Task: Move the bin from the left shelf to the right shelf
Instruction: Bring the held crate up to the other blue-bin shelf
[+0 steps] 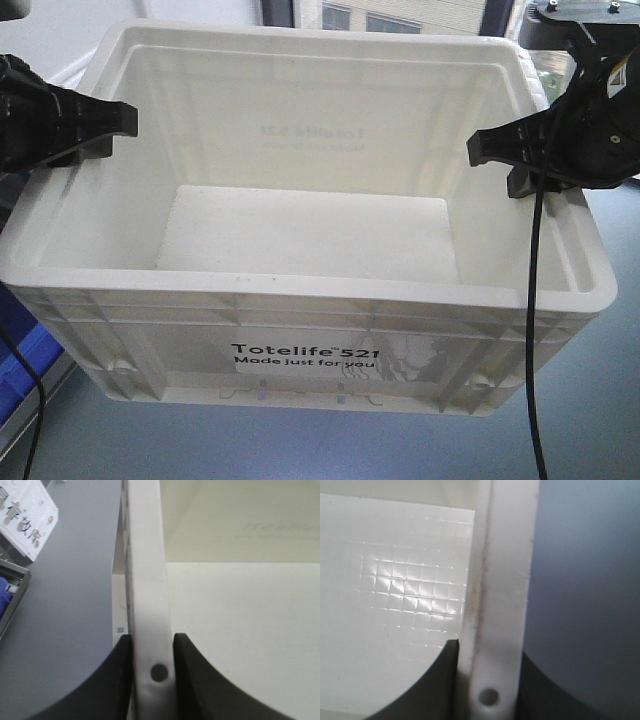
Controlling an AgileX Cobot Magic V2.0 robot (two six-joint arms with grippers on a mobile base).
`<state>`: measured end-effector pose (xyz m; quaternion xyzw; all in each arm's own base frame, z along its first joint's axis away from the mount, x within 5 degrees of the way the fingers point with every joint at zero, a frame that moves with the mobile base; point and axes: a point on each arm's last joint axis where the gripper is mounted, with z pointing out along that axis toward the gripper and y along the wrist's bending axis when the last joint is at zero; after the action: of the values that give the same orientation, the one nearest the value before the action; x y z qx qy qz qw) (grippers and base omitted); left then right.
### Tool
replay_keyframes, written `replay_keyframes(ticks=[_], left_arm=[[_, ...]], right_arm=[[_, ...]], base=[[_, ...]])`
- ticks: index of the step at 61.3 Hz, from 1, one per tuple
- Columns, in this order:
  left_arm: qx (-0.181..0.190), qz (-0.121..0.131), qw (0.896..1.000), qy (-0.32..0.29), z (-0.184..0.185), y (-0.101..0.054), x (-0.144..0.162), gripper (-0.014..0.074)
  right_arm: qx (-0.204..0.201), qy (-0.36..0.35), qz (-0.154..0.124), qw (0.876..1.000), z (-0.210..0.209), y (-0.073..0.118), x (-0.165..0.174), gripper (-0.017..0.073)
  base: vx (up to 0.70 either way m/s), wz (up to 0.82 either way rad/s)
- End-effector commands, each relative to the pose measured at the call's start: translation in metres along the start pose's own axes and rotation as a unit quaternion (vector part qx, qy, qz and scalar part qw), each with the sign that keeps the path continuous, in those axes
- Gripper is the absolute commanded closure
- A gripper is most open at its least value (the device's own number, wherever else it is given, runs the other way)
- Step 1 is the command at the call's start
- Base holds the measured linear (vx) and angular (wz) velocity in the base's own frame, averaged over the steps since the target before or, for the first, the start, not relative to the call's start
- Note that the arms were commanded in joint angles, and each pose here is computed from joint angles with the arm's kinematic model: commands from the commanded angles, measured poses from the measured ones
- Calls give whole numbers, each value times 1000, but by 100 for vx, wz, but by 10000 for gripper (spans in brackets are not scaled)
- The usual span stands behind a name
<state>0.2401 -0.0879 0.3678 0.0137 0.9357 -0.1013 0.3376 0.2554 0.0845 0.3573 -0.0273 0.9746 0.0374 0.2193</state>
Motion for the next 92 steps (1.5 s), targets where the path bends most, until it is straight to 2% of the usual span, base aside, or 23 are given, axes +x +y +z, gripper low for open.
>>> replay_keyframes(ticks=[1, 56, 92], left_arm=[[12, 22, 995, -92, -22, -2, -18, 494], [12, 22, 995, -92, -22, -2, -18, 494], [12, 22, 995, -92, -22, -2, -18, 494]], right_arm=[[10, -71, -20, 997, -25, -6, -8, 536], [10, -71, -20, 997, -25, -6, -8, 536], [10, -71, -20, 997, -25, -6, -8, 536]], base=[[16, 66], [9, 57], [1, 42]])
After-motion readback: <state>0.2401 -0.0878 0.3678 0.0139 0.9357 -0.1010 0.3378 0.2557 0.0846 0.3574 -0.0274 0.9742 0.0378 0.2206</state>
